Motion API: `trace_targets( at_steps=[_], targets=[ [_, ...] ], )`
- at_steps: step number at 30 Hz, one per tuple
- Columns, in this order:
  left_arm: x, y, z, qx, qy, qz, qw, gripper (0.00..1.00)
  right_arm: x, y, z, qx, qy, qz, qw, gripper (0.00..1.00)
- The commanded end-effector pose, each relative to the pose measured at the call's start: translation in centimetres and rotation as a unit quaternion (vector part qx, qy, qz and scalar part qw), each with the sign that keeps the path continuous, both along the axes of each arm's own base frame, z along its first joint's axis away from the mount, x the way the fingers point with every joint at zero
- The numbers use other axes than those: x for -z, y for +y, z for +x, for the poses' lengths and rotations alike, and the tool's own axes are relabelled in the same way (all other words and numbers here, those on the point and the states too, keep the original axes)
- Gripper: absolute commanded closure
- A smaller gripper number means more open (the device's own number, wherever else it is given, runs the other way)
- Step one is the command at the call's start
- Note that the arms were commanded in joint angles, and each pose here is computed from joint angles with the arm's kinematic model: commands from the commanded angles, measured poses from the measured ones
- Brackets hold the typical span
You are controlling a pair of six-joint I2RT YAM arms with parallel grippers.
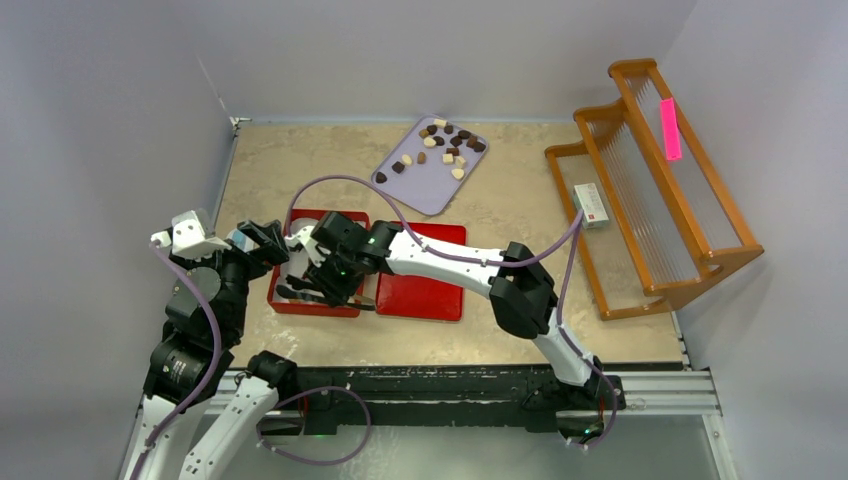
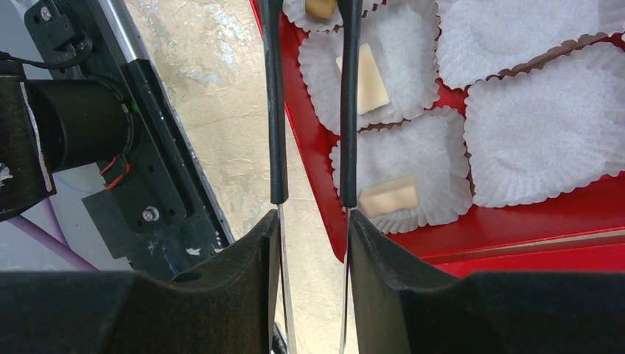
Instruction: Pack the chocolate
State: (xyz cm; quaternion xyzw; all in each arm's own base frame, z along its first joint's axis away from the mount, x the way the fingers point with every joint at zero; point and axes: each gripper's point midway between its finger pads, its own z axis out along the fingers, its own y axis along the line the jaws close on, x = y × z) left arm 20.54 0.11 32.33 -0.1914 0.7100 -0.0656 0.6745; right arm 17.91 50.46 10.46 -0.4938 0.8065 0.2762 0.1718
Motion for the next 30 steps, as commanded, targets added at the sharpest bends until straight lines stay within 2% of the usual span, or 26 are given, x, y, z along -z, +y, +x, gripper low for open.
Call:
trace_targets(
  at_steps=[1, 8, 17, 30],
  targets=[
    [-0.3, 0.0, 0.4, -0.003, -0.006, -0.006, 1.0, 0.0, -2.8, 0.8, -0.1, -0.001, -0.001, 0.033, 0.999, 0.62],
    [-0.2, -0.3, 0.5, 0.003, -0.003, -0.001, 1.0, 0.0, -5.4, -0.1, 1.6, 0.028, -0.041, 0.056, 0.997, 0.64],
    [-0.2, -1.0, 0.7, 0.024, -0.007, 0.001, 1.0, 0.0, -7.7, -3.4, 5.9, 0.099, -0.068, 0.063, 0.991, 0.66],
    [0.7, -2.7, 2.0, 0.063, 0.017, 0.016, 0.998, 0.0, -9.8, -13.2, 14.0, 0.236, -0.104, 0.039, 0.965, 0.68]
  ],
)
